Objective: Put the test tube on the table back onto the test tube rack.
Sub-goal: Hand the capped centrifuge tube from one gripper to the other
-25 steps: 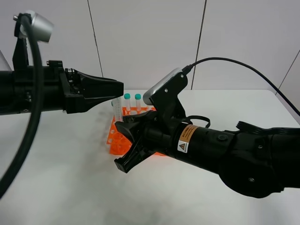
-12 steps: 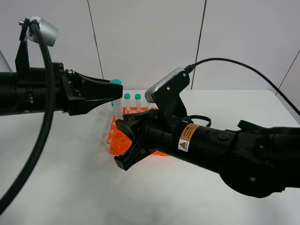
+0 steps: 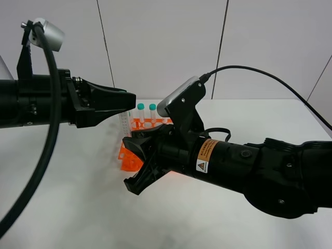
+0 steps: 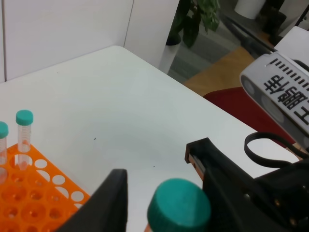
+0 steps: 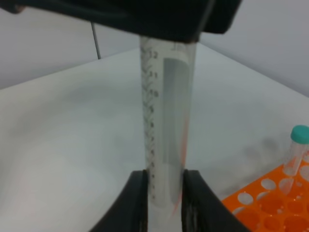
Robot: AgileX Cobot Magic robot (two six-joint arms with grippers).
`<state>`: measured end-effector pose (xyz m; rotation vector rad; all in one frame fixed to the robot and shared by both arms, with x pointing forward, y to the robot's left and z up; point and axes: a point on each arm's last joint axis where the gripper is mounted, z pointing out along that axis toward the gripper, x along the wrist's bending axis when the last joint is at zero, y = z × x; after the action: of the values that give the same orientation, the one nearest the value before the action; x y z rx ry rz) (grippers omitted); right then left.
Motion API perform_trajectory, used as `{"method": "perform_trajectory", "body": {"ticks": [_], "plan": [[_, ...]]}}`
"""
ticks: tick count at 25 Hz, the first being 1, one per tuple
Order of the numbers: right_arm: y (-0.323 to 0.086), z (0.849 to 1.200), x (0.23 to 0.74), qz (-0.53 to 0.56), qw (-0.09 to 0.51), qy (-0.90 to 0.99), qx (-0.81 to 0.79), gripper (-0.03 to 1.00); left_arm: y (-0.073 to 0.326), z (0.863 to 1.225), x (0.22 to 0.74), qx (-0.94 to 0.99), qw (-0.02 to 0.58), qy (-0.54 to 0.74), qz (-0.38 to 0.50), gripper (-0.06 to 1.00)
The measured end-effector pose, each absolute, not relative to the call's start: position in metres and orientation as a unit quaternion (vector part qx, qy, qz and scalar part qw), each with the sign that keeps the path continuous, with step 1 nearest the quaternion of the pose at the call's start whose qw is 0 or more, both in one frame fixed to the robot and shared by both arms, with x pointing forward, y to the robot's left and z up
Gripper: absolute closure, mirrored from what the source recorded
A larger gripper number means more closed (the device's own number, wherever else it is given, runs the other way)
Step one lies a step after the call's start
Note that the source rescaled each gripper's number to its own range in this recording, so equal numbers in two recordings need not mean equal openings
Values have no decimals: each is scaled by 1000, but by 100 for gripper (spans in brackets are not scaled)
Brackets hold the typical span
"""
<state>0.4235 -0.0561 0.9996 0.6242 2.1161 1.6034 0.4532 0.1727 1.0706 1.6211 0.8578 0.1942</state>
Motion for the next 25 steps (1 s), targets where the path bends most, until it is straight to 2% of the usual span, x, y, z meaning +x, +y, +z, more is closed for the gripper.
{"method": "perform_trajectory", "body": {"ticks": [2, 5, 6, 20, 22, 24, 25], "plan": [[-56, 1000, 423, 575, 206, 759, 224, 96, 173, 1071, 453, 700, 604, 371, 84, 77], [-56, 1000, 423, 575, 206, 759, 224, 96, 173, 1070, 453, 702, 603, 368, 89, 92], [-56, 1000, 423, 575, 206, 759, 224, 96, 173, 1070, 454, 703, 601, 368, 92, 94], [-56, 1000, 423, 575, 205, 760, 225, 96, 175, 1069, 456, 704, 593, 375, 109, 94], [-56, 1000, 423, 574, 205, 760, 224, 83, 176, 1068, 458, 706, 587, 376, 123, 94], [-56, 1000, 423, 574, 205, 760, 223, 53, 177, 1068, 458, 706, 586, 378, 126, 94], [-56, 1000, 423, 574, 205, 760, 223, 42, 177, 1068, 458, 706, 585, 377, 127, 94]]}}
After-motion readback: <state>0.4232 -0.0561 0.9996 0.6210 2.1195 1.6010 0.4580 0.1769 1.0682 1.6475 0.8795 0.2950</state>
